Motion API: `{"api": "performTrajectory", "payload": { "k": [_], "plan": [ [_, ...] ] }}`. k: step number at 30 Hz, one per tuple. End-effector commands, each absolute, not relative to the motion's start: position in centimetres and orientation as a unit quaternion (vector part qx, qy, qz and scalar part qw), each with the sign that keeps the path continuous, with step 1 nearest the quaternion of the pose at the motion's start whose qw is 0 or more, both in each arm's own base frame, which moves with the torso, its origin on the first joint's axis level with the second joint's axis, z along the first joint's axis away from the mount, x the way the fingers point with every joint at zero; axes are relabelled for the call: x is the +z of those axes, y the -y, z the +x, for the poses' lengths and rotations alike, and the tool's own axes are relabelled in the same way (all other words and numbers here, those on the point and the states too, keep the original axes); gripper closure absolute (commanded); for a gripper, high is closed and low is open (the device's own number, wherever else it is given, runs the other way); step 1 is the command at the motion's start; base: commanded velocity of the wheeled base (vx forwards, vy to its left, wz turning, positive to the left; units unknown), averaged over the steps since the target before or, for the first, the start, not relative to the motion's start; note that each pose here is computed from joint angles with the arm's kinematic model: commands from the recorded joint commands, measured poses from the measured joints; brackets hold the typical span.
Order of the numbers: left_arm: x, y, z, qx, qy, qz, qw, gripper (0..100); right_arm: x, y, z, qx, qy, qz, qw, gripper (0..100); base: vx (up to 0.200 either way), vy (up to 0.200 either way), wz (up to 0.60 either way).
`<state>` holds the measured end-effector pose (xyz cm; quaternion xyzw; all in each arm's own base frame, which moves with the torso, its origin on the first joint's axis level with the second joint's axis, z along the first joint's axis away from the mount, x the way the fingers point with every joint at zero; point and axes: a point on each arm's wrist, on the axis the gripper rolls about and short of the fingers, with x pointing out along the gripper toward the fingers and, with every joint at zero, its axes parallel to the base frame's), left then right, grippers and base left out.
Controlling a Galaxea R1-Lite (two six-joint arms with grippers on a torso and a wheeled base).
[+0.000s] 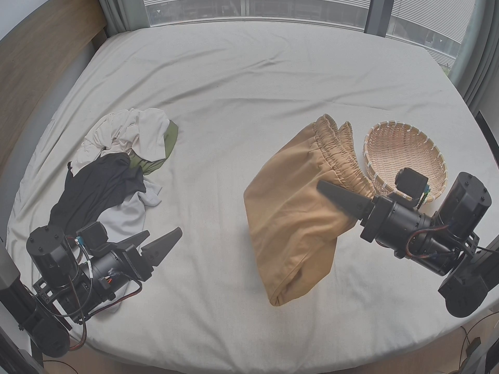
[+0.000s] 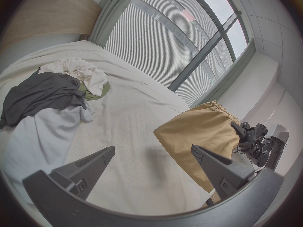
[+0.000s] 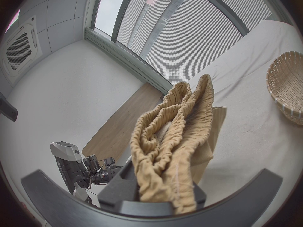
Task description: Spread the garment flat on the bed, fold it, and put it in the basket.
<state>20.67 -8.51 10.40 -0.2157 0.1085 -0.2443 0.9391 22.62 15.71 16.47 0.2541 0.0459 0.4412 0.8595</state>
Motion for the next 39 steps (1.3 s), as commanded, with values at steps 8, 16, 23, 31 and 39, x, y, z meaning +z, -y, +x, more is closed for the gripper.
{"api": "performTrajectory", "payload": {
  "k": [8,16,23,31,39],
  "plan": [
    [10.3,8.6,20.7,-0.245,-0.111,-0.215,0.939,0,16.5,-15.7,22.6,0.442,-0.046,0.254,0.859,100,0.0,-0.2,0.0],
    [10.3,8.6,20.7,-0.246,-0.11,-0.216,0.939,0,16.6,-15.6,22.6,0.441,-0.042,0.254,0.86,100,0.0,-0.05,0.0],
    [10.3,8.6,20.7,-0.247,-0.111,-0.215,0.938,0,16.7,-15.5,22.6,0.44,-0.041,0.254,0.86,100,0.0,0.0,0.0],
    [10.3,8.7,20.7,-0.247,-0.111,-0.215,0.938,0,17.5,-14.2,23.2,0.421,-0.017,0.256,0.87,100,0.0,0.0,0.0],
    [9.9,8.9,20.8,-0.249,-0.119,-0.212,0.937,0,18.8,-10.4,25.1,0.357,0.024,0.255,0.898,100,0.0,0.0,0.0]
  ]
}}
